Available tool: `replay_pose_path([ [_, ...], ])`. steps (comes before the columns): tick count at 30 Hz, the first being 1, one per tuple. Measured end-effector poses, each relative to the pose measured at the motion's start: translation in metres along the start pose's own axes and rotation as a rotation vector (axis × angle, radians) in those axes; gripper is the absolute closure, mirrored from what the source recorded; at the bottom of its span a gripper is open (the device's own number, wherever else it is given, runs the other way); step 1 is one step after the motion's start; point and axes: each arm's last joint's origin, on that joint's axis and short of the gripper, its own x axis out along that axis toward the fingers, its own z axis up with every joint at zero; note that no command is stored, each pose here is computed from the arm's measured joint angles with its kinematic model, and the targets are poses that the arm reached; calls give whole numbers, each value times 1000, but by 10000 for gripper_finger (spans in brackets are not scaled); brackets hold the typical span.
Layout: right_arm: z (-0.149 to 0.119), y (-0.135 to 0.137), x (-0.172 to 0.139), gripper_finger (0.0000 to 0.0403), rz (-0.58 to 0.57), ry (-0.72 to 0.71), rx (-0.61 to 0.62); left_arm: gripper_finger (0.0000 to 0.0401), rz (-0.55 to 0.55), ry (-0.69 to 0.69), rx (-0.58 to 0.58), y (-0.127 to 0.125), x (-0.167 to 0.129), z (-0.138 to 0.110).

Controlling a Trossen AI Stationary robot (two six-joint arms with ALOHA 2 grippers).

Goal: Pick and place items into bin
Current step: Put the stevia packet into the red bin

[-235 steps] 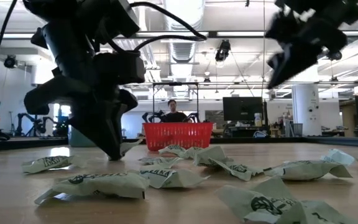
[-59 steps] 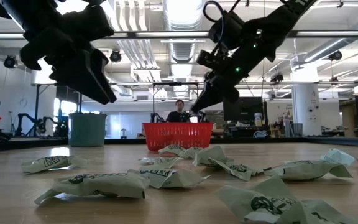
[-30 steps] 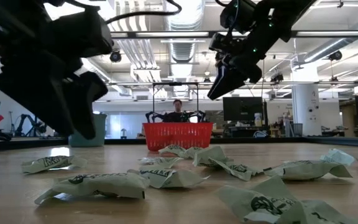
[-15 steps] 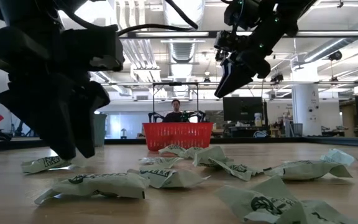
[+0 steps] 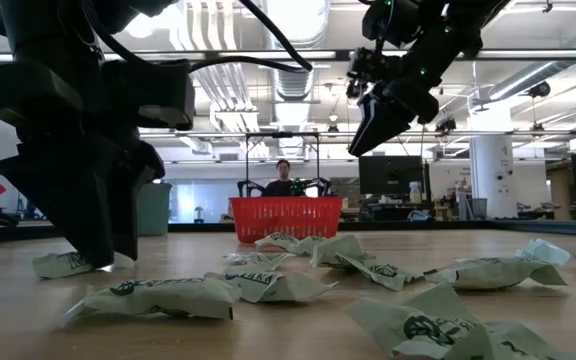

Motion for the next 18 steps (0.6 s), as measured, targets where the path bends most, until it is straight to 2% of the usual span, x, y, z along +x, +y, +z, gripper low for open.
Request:
replay_pose_path([
  [9, -1, 0, 0, 273, 4, 13, -1, 389, -8, 30, 50, 0, -1, -1],
  [15, -2, 1, 0, 273, 7, 23, 8, 397, 2, 22, 137, 0, -1, -1],
  [18, -3, 1, 0, 273, 10, 34, 25, 399, 55, -3, 204, 1, -3, 1],
])
